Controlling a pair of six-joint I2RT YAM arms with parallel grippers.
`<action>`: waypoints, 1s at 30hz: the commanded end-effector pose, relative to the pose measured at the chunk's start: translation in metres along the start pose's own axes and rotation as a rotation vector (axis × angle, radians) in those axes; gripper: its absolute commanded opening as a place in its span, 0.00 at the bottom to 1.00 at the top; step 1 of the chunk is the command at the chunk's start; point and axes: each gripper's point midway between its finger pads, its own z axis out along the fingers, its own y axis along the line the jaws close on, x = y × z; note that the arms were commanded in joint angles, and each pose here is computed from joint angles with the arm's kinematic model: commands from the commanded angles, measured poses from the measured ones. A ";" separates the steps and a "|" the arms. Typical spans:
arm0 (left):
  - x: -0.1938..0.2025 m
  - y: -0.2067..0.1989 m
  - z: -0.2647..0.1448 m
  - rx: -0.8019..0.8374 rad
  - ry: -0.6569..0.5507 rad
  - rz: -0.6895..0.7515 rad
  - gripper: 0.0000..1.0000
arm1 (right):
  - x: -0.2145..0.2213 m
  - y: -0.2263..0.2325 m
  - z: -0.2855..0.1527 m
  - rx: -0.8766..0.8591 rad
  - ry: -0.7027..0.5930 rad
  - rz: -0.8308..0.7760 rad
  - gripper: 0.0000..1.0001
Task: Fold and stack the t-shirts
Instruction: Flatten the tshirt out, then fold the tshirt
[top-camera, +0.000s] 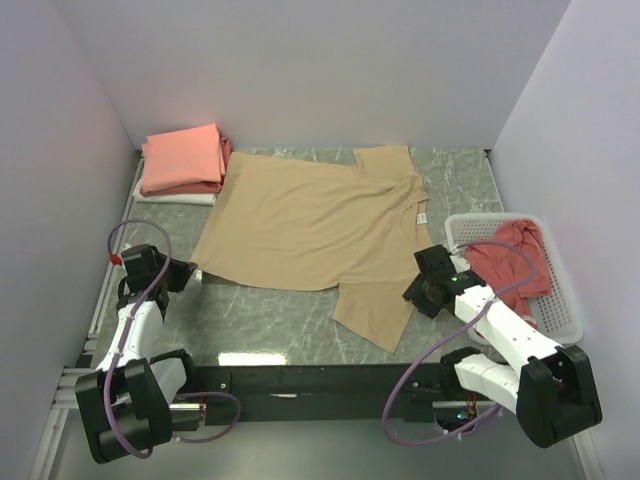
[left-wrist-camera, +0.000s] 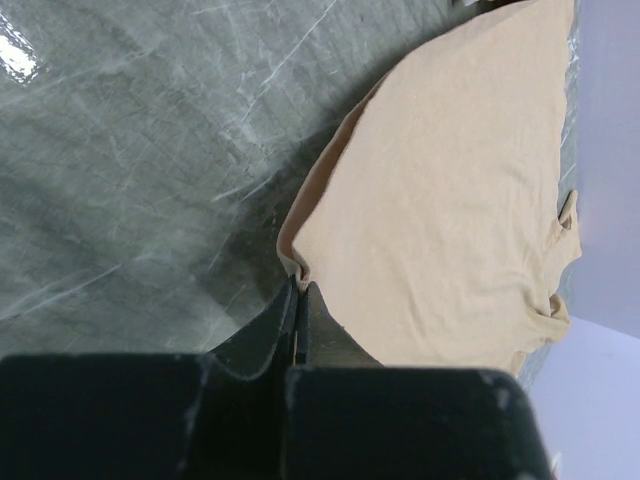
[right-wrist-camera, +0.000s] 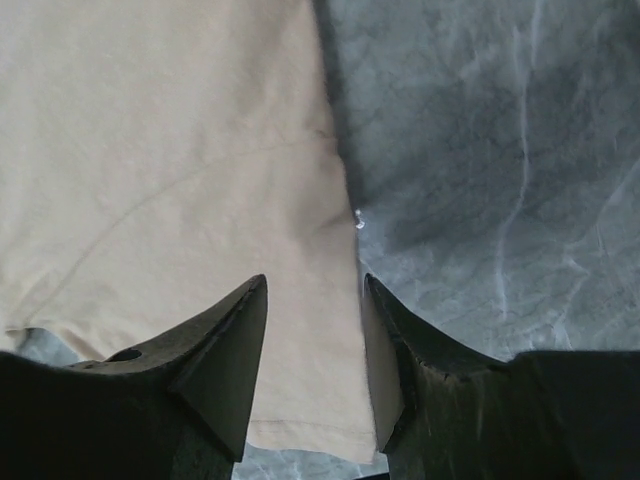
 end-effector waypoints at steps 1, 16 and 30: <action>-0.010 -0.014 -0.004 0.037 -0.036 0.017 0.01 | 0.009 -0.008 0.004 0.012 -0.002 0.044 0.50; -0.006 -0.009 -0.002 0.030 -0.025 0.008 0.01 | 0.037 0.000 0.023 0.046 0.065 -0.015 0.47; -0.006 -0.006 -0.005 0.015 -0.030 0.020 0.01 | 0.025 -0.019 -0.001 0.074 -0.001 -0.036 0.00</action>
